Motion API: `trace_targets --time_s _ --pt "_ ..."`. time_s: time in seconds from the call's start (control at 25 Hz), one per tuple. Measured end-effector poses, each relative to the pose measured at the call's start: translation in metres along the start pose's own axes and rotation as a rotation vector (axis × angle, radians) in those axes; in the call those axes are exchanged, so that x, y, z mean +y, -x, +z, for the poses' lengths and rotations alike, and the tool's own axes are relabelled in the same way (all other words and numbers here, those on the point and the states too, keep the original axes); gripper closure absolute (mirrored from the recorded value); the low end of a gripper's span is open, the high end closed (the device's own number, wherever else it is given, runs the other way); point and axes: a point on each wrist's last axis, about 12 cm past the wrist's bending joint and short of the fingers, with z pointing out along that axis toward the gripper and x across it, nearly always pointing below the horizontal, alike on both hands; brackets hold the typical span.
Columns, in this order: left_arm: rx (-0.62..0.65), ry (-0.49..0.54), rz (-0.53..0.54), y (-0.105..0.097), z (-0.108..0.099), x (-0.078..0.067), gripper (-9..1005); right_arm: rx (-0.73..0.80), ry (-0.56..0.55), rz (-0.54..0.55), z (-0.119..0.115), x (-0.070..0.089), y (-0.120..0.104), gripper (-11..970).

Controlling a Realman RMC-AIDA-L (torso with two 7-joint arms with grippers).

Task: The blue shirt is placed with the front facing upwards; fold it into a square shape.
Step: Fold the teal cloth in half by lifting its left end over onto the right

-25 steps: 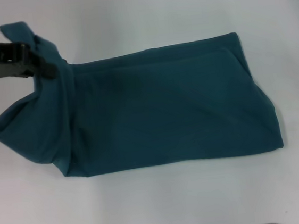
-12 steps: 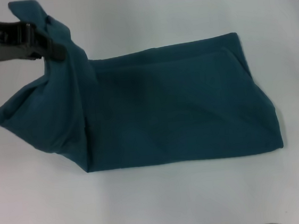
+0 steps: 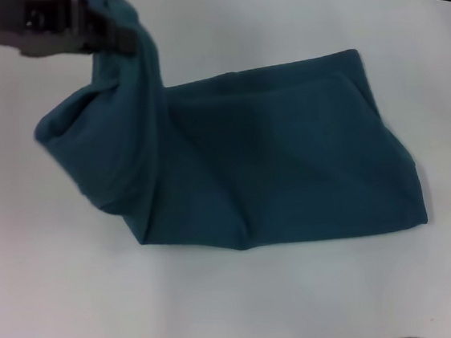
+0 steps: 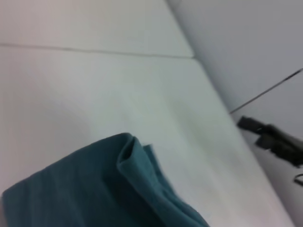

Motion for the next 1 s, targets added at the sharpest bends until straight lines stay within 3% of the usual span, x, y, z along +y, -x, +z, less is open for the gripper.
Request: trace_targets --time_s 0.44,1.0 --pt "-0.036 -0.096 0.071 0.01 0.014 -0.016 961 0.013 0.011 0.003 0.003 0.0 0.003 275" --pt "-0.048 -0.206 0.083 0.016 0.054 -0.013 961 0.021 0.018 0.01 0.005 0.001 0.001 275"
